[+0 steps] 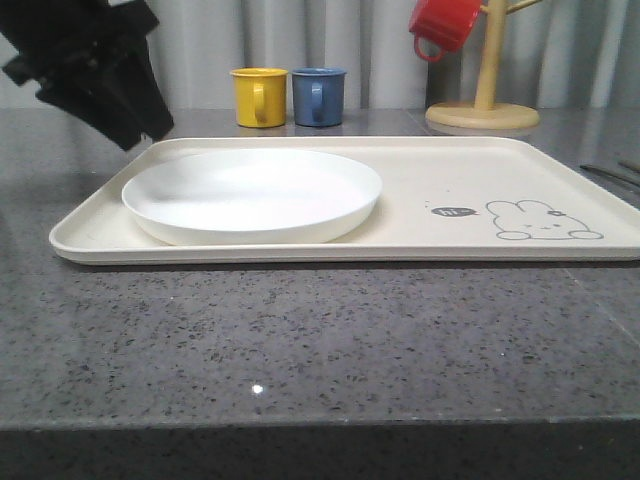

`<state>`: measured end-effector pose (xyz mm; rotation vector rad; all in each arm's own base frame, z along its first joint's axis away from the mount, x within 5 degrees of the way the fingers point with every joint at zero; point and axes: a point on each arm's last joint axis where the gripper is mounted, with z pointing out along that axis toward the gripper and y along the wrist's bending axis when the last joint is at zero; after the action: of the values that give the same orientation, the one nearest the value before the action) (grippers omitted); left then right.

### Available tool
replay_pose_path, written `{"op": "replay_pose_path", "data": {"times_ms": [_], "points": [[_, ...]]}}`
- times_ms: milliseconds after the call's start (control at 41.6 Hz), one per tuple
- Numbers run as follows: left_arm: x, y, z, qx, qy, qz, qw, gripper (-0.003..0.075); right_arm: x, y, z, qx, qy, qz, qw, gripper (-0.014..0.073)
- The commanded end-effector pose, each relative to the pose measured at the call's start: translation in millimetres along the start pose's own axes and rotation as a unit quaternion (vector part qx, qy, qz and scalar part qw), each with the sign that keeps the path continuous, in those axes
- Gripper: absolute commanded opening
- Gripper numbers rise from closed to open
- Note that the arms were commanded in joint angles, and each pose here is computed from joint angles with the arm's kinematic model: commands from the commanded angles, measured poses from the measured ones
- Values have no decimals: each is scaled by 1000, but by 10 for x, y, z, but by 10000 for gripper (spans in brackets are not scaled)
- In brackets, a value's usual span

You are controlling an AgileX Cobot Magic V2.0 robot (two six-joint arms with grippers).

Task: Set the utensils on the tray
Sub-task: 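Lower the plate onto the tray and open the left gripper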

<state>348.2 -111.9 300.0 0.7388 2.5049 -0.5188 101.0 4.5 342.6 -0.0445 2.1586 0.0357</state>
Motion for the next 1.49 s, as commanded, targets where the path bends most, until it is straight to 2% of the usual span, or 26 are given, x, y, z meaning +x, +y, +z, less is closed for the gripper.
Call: {"op": "replay_pose_path", "data": {"times_ms": [0,120,217,385,529,650,794,939,1468], "points": [[-125,-417,-525,-6,-67,60,996,316,-131,-4,-38,3,-43,-4,999,447],[-32,-858,-827,-26,-75,133,988,316,-131,-4,-38,3,-43,-4,999,447],[115,-1160,-1054,-50,-99,165,980,316,-131,-4,-38,3,-43,-4,999,447],[575,-1463,-1315,-96,-133,219,962,315,-131,-4,-38,3,-43,-4,999,447],[946,-1496,-1502,-106,-172,202,958,316,-131,-4,-38,3,-43,-4,999,447],[1195,-1460,-1654,-95,-222,159,957,316,-131,-4,-38,3,-43,-4,999,447],[1491,-1436,-1857,-75,-302,143,940,315,-131,-4,-38,3,-43,-4,999,447],[1686,-1412,-1950,-66,-346,144,925,315,-131,-4,-38,3,-43,-4,999,447],[1740,-1393,-1969,-73,-354,148,921,314,-131,-4,-38,3,-43,-4,999,447]]}}
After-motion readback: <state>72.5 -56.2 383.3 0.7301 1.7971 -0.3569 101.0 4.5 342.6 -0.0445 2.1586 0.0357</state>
